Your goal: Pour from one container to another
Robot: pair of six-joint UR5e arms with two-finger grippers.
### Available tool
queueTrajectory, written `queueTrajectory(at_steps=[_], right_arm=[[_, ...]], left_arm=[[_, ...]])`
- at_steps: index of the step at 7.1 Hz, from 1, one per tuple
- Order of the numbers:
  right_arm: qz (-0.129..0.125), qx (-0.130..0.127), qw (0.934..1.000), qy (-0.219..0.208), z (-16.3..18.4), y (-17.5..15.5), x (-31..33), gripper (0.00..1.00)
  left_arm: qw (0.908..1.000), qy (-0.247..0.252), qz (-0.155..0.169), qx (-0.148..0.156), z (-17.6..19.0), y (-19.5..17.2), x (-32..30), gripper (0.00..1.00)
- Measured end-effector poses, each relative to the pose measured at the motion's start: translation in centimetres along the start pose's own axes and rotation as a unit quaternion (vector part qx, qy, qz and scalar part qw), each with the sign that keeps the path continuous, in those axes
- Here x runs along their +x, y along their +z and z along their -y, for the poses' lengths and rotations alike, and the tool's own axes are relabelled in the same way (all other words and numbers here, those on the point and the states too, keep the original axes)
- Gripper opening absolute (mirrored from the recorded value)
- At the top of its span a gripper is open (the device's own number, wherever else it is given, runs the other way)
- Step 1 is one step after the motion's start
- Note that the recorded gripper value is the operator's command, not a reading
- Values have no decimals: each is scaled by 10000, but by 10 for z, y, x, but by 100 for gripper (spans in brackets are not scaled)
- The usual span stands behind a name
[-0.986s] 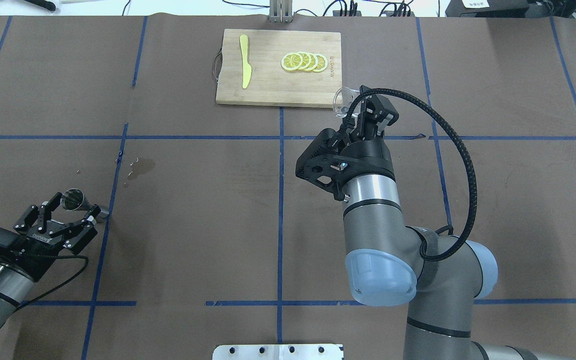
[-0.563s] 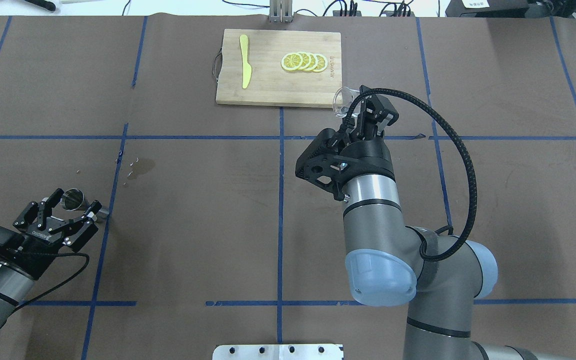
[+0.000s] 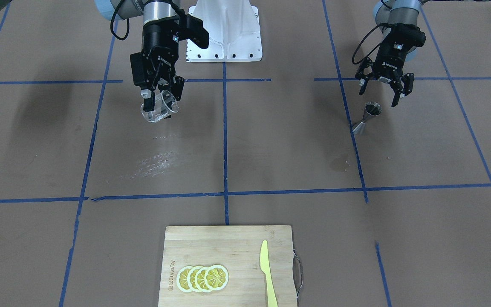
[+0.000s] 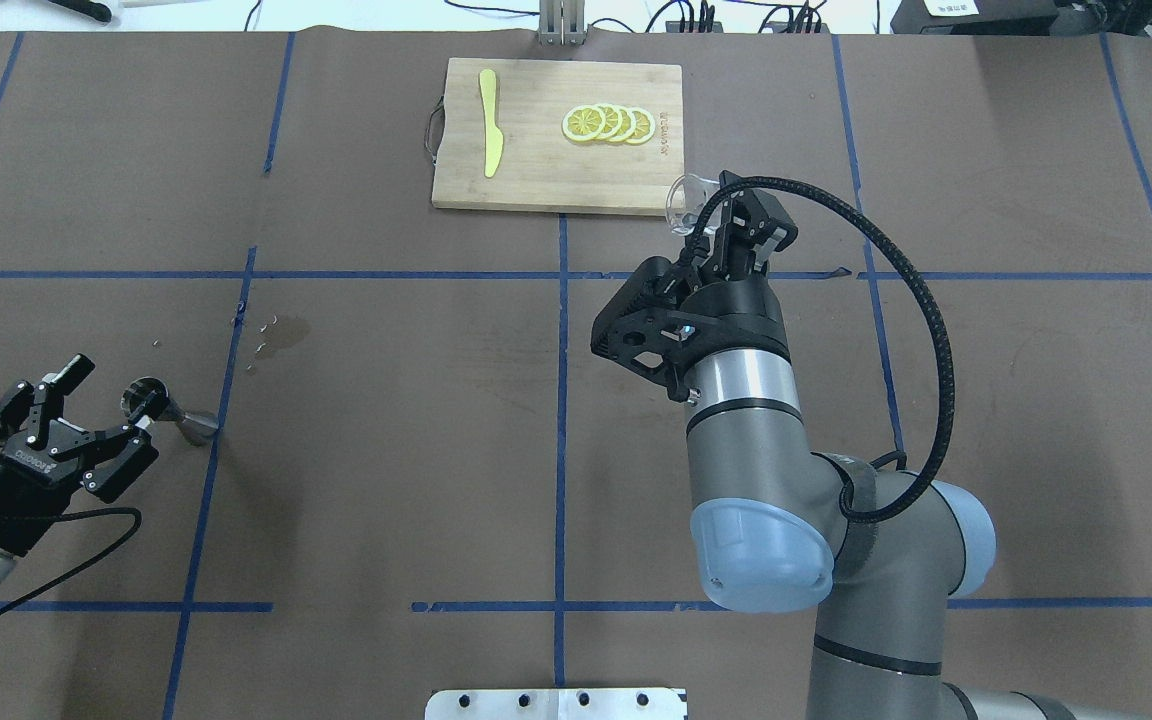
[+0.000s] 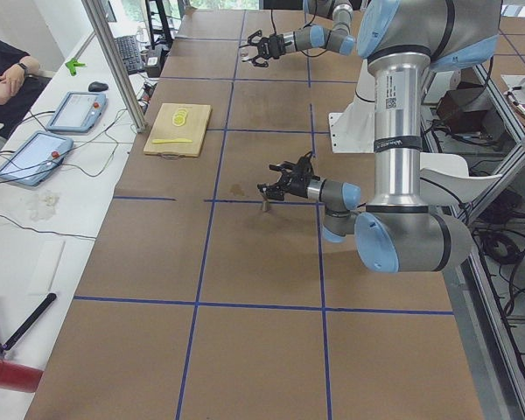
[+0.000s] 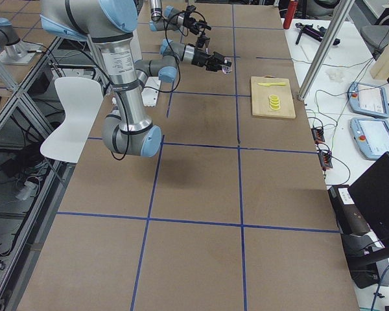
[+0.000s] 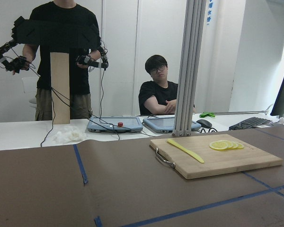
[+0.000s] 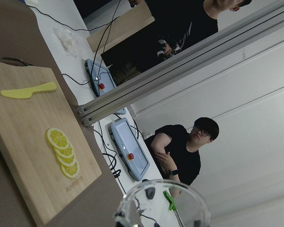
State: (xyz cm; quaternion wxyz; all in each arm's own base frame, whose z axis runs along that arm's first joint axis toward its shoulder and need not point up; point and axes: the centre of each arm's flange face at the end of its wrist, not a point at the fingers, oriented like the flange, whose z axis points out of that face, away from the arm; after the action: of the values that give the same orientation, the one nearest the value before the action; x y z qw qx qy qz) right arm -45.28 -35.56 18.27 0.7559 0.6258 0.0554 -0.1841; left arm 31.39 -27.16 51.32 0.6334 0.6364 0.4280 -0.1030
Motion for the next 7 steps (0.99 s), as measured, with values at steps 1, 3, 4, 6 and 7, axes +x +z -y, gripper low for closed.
queueTrajectory(at_steps=[1,3,4,6,7], right_arm=[[0,0,10000,0,0,0,0,0],[2,1,10000,0,0,0,0,0],[4,1,10000,-1,0,0,0,0],[6,0,10000,-6,0,0,-1,0],[6,0,10000,-7,-1,0,-1,0]], left_arm=[[9999,103,-132,-4,10,3,-13,100],[9969,550,-523,-229,41,14,-63,100],[9925,866,-701,-494,59,22,-91,100],[9828,1273,-728,-1127,90,32,-146,100],[9782,1392,-624,-1412,101,37,-166,100]])
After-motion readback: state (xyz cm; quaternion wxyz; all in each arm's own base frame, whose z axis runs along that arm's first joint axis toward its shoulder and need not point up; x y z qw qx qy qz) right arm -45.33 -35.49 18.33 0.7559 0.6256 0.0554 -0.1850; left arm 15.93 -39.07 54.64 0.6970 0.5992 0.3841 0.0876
